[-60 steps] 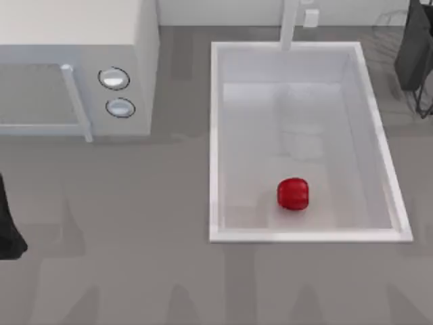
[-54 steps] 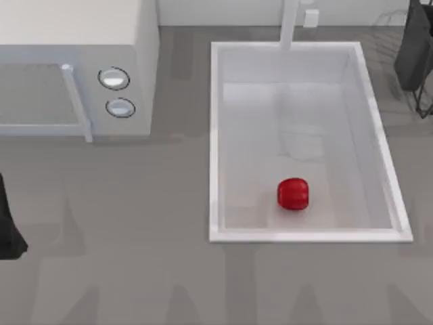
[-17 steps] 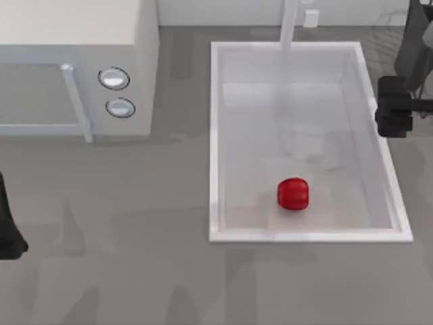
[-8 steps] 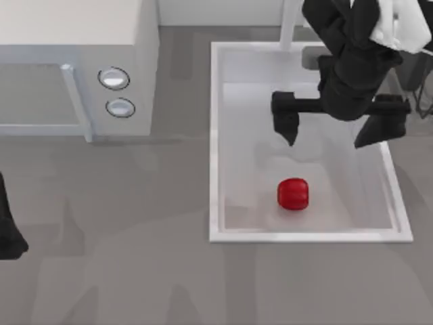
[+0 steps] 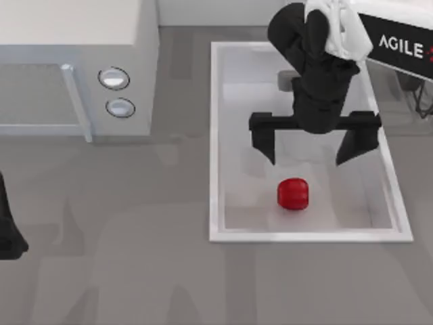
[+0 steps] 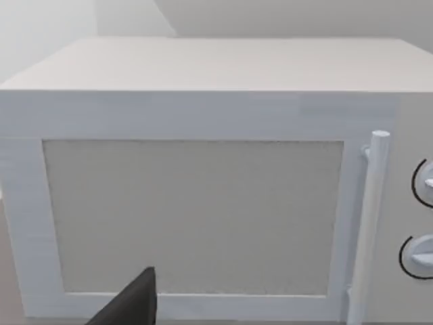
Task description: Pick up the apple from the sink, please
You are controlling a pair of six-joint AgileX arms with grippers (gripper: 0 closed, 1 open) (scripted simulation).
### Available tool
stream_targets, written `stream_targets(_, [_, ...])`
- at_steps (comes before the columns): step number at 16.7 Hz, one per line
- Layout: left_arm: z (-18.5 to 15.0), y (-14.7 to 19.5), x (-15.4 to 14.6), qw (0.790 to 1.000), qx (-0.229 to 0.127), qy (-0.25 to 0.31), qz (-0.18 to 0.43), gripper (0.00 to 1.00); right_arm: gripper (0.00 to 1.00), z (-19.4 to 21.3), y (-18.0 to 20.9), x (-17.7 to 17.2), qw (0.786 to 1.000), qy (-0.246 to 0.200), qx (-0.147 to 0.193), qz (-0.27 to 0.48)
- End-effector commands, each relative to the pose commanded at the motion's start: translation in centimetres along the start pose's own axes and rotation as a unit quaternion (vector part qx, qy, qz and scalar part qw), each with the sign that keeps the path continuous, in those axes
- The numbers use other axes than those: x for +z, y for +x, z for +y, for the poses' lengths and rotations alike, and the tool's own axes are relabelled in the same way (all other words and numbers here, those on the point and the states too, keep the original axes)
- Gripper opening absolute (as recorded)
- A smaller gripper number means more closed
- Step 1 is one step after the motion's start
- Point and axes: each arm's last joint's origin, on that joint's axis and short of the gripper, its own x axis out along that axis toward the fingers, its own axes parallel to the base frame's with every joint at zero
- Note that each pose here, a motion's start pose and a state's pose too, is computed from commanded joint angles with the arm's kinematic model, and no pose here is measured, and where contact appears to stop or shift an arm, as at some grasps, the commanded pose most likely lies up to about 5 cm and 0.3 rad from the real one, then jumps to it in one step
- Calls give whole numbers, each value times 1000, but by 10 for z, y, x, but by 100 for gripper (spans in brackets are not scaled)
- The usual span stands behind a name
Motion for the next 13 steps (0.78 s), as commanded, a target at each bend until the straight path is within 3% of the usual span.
stream_targets(6, [0,0,0,1000,0,0,0,100,100,-1,15,3,1000,2,-1,2])
stream_targets(13, [0,0,0,1000,0,0,0,100,100,3,118,6,1000,0,3,-5])
